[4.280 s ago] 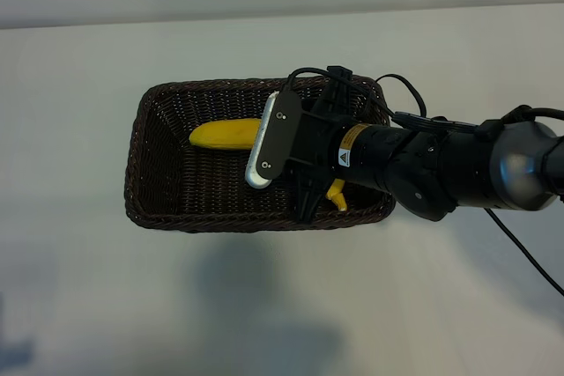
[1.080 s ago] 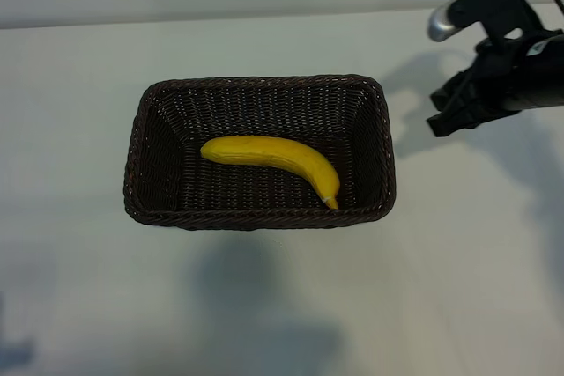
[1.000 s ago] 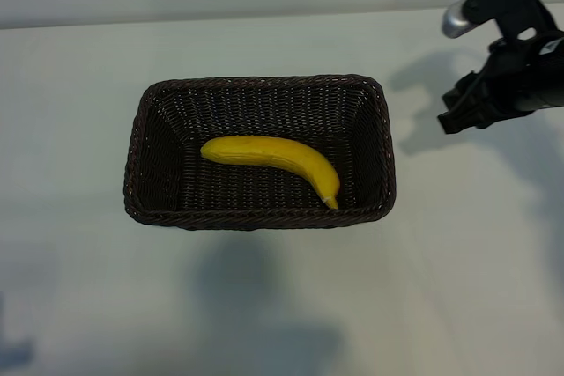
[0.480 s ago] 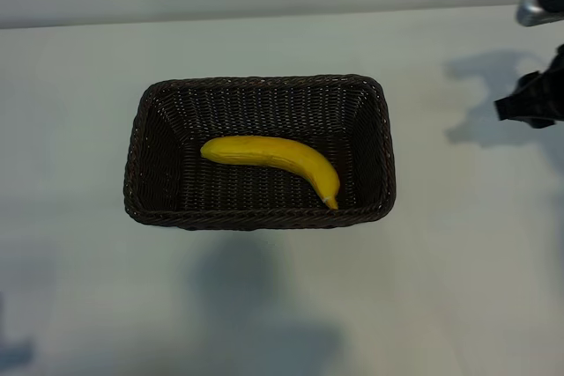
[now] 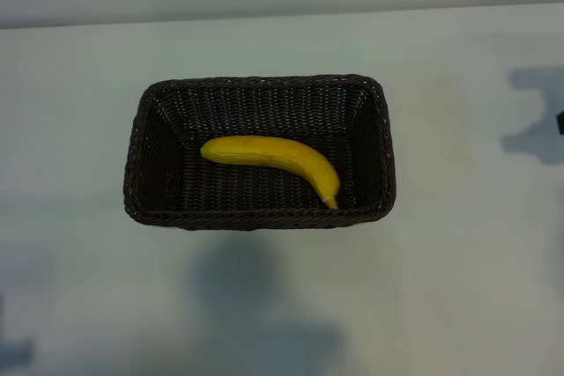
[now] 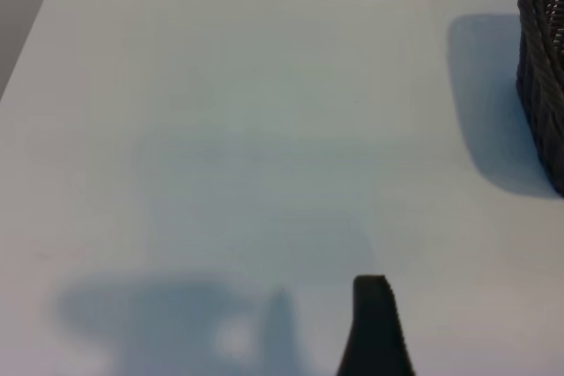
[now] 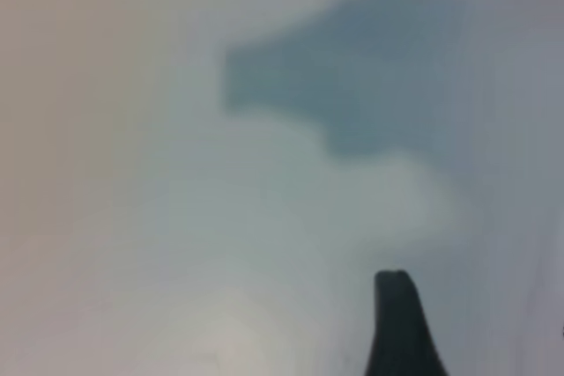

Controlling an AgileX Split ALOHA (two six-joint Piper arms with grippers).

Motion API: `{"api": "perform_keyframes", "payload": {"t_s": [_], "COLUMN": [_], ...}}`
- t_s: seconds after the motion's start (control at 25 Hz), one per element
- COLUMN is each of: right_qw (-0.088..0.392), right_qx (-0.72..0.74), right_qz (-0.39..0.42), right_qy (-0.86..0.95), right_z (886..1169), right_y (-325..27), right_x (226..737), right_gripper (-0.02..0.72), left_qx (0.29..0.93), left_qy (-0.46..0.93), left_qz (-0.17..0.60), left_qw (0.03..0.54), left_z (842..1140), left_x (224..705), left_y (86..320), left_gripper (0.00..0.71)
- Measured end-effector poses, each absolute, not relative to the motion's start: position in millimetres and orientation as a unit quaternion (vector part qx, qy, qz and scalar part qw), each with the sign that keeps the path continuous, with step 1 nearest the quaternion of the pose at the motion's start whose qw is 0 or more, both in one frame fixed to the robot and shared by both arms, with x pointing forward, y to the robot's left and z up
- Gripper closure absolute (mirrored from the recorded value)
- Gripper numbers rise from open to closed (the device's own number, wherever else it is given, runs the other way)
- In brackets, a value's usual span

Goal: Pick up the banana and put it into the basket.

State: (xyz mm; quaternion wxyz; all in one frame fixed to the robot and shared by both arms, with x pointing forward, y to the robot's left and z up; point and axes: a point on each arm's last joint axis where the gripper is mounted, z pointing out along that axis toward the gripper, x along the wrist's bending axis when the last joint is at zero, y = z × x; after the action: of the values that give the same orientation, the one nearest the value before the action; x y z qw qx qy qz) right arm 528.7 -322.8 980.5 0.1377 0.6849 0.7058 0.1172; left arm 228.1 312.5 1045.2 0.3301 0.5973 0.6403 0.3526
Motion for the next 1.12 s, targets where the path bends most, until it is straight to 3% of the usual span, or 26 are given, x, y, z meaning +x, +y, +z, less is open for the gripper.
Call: {"api": "perform_keyframes", "payload": {"t_s": [0.24, 0.56, 0.88, 1.12], "right_qw": [0.129, 0.176, 0.207, 0.255], "right_qx": [0.704, 0.701, 0.702, 0.695], "right_qz": [0.079, 0.121, 0.148, 0.194], "right_qy": [0.694, 0.68, 0.666, 0.644], "right_z": [989.3, 1037.2, 1094.7, 1131.0], "right_y": [-327.3, -325.4, -320.3, -315.3], "right_x": [523.9, 500.6, 436.8, 375.6], "right_gripper": [0.258, 0.258, 0.258, 0.258], "left_qx": [0.597, 0.597, 0.597, 0.597], "left_qy": [0.64, 0.64, 0.64, 0.64], "left_qz": [0.353, 0.353, 0.353, 0.353], "left_qw": [0.33, 0.33, 0.33, 0.33], "left_z": [1045.2, 1045.2, 1045.2, 1045.2], "left_x": [228.1, 228.1, 228.1, 228.1], "left_y": [312.5, 312.5, 312.5, 312.5], "left_gripper": [0.171, 0.171, 0.171, 0.171]}}
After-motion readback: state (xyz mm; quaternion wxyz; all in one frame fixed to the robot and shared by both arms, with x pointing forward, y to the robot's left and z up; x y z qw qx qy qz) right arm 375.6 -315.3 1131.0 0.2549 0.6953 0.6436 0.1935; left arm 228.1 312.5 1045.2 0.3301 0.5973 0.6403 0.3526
